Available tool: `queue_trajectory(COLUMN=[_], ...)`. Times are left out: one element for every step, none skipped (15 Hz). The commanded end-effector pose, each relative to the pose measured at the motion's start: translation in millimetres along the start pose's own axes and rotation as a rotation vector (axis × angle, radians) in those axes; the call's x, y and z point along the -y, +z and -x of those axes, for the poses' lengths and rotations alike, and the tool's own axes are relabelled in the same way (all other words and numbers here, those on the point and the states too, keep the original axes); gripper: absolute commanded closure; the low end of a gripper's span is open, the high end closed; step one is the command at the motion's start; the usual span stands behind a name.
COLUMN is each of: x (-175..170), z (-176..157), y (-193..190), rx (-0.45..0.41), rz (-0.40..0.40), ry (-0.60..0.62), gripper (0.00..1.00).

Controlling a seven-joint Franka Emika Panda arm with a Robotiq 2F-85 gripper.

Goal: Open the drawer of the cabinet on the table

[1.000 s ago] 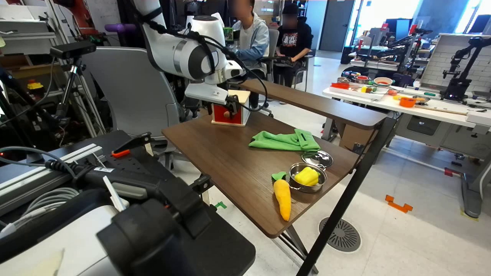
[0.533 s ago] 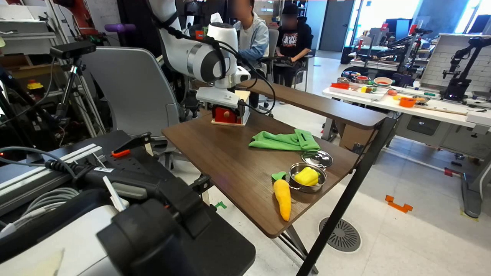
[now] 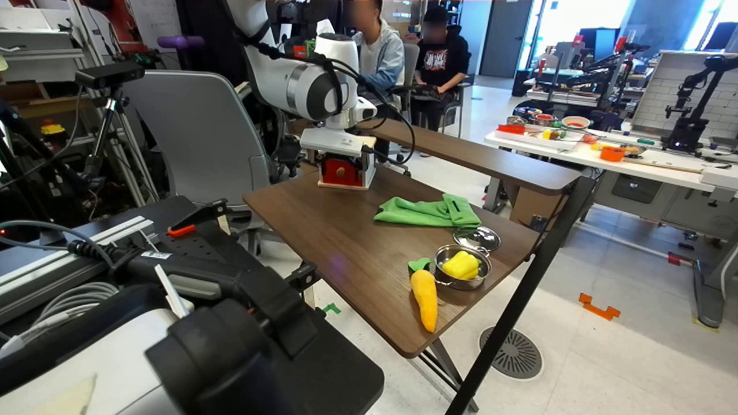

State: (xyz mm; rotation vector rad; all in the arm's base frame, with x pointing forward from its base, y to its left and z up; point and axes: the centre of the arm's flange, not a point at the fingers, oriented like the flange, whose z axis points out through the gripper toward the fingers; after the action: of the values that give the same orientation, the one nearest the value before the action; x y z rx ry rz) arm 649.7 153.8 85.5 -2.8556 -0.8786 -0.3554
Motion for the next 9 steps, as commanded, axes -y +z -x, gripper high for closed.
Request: queue_trajectory(x=[3.7,5.7,6.0,7.0,6.3,6.5,6.0,5.3,4.1], z=[-13.6,-14.7,-14.4,-14.6,-14.0,-13.8,-12.7,-12.5,-12.3], y=[9.0,9.5,11.9,12.4,14.4,15.4,17.6,19.6,21.1], rx=[0.005,0.009,0.010,0.013,0.013,0.015,0.017,0.021,0.025], rz=[0.020,0.022,0.029,0.028,0.027,0.029,0.031,0.036,0.037], ry=[-0.022,-0.033,-0.039,-0.042,-0.044,-0.043,-0.044,-0.044,-0.044], gripper=[0.00,0.25,0.26,0.35,0.42,0.51,0.58,0.66,0.73])
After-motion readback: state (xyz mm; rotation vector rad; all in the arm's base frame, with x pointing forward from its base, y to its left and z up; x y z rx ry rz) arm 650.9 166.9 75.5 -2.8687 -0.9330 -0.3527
